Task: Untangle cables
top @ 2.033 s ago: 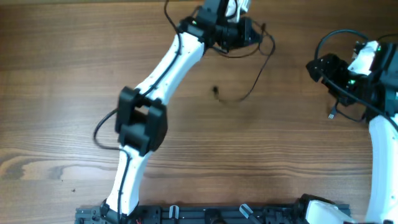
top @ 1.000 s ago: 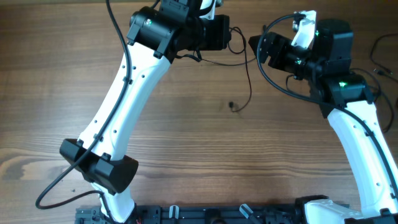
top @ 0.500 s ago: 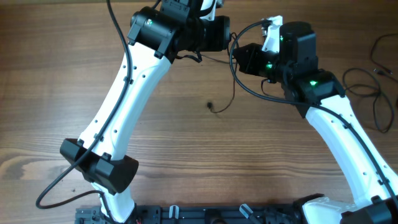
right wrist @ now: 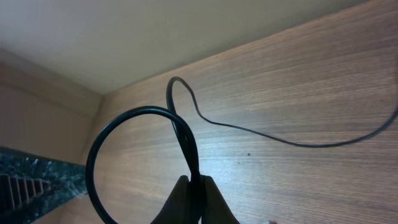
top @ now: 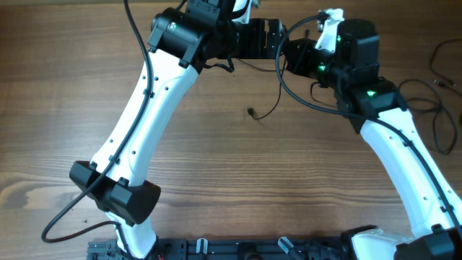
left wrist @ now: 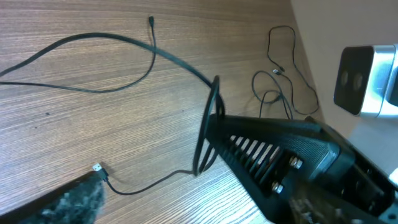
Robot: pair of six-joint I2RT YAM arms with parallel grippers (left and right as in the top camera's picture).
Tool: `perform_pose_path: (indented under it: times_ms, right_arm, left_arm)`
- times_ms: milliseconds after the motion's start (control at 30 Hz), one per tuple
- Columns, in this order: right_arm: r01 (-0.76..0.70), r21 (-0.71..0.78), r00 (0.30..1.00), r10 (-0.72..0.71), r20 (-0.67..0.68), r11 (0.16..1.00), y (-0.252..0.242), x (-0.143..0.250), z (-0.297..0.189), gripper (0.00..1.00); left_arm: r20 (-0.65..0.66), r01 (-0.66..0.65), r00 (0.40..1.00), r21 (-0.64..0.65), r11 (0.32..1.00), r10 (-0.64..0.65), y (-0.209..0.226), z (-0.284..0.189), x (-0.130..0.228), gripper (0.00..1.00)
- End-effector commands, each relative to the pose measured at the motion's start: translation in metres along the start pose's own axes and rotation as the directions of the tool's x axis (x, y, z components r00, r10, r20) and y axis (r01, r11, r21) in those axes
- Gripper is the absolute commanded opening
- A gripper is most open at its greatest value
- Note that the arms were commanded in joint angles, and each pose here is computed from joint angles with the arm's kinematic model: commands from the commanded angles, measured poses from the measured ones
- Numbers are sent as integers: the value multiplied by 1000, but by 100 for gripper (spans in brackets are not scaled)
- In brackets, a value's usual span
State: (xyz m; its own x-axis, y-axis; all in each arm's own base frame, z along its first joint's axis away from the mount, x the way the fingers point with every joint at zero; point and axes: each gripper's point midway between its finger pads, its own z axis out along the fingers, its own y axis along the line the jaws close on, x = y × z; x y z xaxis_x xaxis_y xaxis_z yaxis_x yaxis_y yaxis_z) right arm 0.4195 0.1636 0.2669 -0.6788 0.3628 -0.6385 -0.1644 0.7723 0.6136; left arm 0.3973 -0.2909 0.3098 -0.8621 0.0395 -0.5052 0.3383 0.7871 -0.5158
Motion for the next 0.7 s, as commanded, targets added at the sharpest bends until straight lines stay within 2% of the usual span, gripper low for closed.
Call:
perform_pose_path:
  times_ms: [0, 33, 67, 100, 200, 300, 467, 533, 600, 667]
  right_arm:
    - [-2, -21, 1000, 1, -8, 1000, 2, -1, 1, 4]
    - [-2, -29, 1000, 1, -13, 1000, 4, 0, 1, 4]
    - [-2, -35, 1000, 2, -16, 999, 5, 0, 1, 4]
    - [-5, -41, 1000, 4, -20, 999, 6, 1, 1, 4]
    - [-7, -60, 999, 5, -32, 998, 9, 3, 1, 4]
    - [-6, -65, 999, 4, -39, 998, 10, 4, 0, 4]
    - [1, -66, 999, -3, -36, 998, 11, 4, -2, 4]
    - [2, -67, 1000, -5, -31, 998, 11, 2, -2, 4]
    - [0, -63, 1000, -1, -25, 998, 9, 0, -3, 4]
    - [-8, -60, 1000, 6, -21, 998, 4, -3, -5, 4]
  left_arm:
    - [20, -19, 1000, -3, 1000, 19, -2, -5, -3, 100]
    - [20, -25, 1000, 1, 1000, 24, -4, -3, -3, 99]
    - [20, -30, 999, 5, 1000, 30, -7, -2, -2, 93]
    - [17, -49, 999, 19, 999, 48, -15, 7, 0, 69]
    - [19, -65, 998, 32, 997, 65, -20, 22, -2, 70]
    - [-2, -76, 997, 20, 997, 76, -11, 41, -1, 56]
    - [-11, -85, 996, -2, 996, 84, -1, 44, -1, 53]
    - [-10, -79, 997, -27, 997, 78, 8, 42, -3, 55]
    - [-18, -55, 998, -47, 997, 54, 20, 37, -3, 51]
    - [-23, -23, 1000, -65, 998, 21, 34, 31, -6, 38]
